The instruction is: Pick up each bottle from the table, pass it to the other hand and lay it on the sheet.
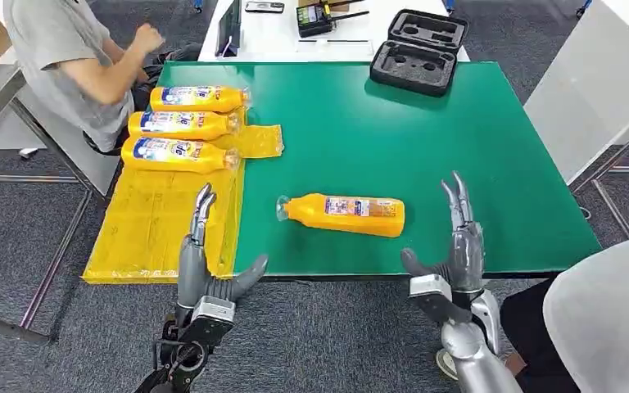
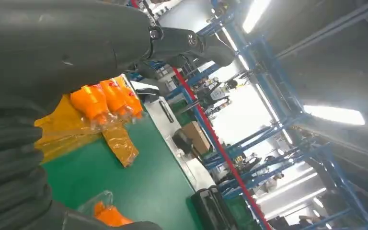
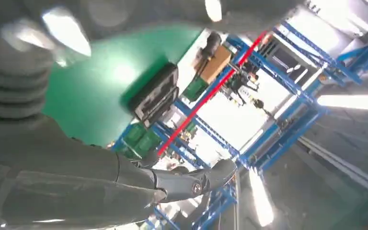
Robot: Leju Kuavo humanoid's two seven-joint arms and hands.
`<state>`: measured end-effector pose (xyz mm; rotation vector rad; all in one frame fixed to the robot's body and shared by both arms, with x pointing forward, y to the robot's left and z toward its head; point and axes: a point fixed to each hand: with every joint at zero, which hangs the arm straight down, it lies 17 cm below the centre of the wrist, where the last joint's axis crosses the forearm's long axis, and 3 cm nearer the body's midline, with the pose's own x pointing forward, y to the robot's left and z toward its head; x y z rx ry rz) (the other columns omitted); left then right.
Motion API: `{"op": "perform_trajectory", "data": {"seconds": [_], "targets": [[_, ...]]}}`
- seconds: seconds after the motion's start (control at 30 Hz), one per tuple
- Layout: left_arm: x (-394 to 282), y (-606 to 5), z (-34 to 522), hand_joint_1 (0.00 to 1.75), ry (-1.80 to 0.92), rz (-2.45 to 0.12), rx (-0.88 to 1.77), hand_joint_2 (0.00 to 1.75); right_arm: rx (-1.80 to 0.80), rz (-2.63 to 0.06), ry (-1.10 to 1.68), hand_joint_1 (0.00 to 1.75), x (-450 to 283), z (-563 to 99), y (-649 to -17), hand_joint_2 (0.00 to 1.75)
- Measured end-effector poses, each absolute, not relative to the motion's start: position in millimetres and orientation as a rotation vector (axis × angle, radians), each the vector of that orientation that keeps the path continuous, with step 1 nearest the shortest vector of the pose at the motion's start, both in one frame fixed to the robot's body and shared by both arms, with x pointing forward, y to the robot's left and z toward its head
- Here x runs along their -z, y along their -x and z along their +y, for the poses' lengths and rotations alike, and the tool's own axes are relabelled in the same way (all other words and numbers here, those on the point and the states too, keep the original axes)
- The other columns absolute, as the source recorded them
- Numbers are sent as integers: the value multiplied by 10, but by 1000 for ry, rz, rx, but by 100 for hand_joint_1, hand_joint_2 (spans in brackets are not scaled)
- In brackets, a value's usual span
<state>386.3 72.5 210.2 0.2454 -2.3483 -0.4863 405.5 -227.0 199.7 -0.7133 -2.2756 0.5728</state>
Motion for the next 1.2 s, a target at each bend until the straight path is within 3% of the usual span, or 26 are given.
{"op": "perform_trajectory", "data": {"seconds": [0.7,1.2], "targets": [[-2085,-3970,674,0,-227,-2341,526,175,-685,-1919,608,0,-896,-2659,-4664,175],[-2067,-4060,676,0,-231,-2330,513,175,-773,-1903,656,0,-840,-2515,-4832,175]]}}
